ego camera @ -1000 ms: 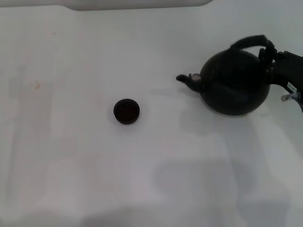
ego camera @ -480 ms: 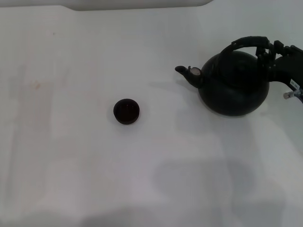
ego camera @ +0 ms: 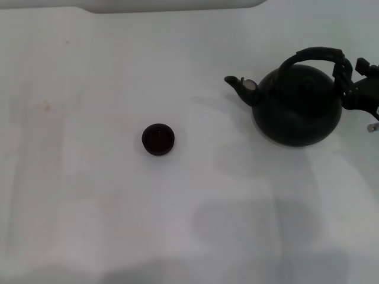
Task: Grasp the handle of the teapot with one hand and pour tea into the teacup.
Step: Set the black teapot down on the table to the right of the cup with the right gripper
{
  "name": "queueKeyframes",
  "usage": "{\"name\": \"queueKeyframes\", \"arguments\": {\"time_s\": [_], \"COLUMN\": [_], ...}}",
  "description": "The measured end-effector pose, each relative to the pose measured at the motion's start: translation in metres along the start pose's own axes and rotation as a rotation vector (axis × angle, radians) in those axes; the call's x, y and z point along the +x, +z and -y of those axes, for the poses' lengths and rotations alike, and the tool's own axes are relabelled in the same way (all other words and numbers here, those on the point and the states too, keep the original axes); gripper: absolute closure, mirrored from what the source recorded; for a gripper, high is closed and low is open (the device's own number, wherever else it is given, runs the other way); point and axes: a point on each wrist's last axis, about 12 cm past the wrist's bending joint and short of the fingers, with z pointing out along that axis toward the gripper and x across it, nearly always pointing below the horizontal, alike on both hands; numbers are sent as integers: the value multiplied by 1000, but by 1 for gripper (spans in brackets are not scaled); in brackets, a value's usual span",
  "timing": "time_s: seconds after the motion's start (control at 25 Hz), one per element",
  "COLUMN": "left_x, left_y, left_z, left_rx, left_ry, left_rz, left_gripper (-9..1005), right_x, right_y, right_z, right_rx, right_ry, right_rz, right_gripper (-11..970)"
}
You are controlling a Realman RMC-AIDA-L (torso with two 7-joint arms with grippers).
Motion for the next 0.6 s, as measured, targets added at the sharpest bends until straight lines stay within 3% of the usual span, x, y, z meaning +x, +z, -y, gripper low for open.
{"name": "queueKeyframes", "arguments": {"time_s": [0.6], "left_x": [-1], "left_y": [0], "left_z": [-2], "left_rx": [-9], "left_ry": [3], "left_rz": [4], "left_gripper": [119], "right_x": [-15], "right_y": [-16], "right_z": [-11], "right_rx": [10], "right_ry": [-3], "right_rz": [-48], "right_gripper": [529]}}
